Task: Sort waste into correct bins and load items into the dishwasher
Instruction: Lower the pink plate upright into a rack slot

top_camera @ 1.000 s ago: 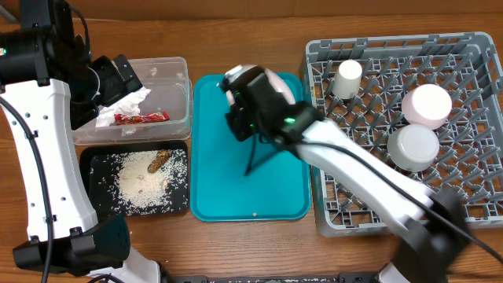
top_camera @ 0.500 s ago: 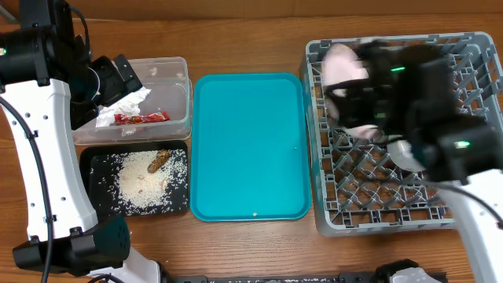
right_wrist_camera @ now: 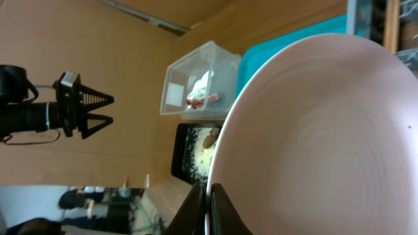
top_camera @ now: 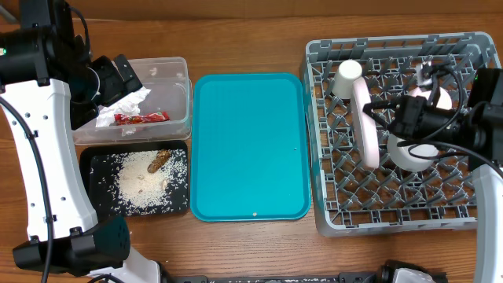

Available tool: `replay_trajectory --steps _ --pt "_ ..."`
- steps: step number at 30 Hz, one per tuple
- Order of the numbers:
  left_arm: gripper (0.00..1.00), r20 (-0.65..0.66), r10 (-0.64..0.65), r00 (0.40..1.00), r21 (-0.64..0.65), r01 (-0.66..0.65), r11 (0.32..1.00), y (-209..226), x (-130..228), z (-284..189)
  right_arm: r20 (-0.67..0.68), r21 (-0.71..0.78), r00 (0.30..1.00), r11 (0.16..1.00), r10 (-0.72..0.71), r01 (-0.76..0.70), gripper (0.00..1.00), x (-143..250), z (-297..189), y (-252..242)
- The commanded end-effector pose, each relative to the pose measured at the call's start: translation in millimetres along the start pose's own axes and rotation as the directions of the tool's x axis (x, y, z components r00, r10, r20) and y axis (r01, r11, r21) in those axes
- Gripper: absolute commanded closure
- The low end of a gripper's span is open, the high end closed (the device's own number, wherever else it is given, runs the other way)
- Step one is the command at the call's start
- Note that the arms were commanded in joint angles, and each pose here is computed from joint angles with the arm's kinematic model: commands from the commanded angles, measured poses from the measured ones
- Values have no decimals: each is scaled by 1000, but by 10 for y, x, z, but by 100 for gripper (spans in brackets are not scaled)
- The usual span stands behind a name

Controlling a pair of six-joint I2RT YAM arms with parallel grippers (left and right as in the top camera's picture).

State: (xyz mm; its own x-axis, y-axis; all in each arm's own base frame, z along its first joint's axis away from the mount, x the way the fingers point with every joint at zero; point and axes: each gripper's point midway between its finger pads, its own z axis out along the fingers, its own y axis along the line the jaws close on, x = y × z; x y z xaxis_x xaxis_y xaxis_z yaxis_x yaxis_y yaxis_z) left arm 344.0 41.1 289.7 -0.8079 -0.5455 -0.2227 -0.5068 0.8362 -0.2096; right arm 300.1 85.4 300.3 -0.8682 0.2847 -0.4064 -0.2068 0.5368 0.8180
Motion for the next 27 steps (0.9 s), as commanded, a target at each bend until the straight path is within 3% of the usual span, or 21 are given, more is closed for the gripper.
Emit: replay_trajectory --steps 1,23,26,27 --pt "0 43 -6 999 10 5 1000 13 5 -148 -15 -81 1000 997 -14 12 96 58 46 15" --pt "0 43 -6 999 10 5 1000 13 5 -148 -68 69 990 991 122 -117 96 -56 418 -886" --pt "0 43 -6 999 10 5 1000 13 5 -148 -69 71 990 990 125 -120 84 -58 425 -901" --pt "0 43 -6 999 10 5 1000 13 5 -148 -68 70 990 991 121 -117 70 -64 425 -901"
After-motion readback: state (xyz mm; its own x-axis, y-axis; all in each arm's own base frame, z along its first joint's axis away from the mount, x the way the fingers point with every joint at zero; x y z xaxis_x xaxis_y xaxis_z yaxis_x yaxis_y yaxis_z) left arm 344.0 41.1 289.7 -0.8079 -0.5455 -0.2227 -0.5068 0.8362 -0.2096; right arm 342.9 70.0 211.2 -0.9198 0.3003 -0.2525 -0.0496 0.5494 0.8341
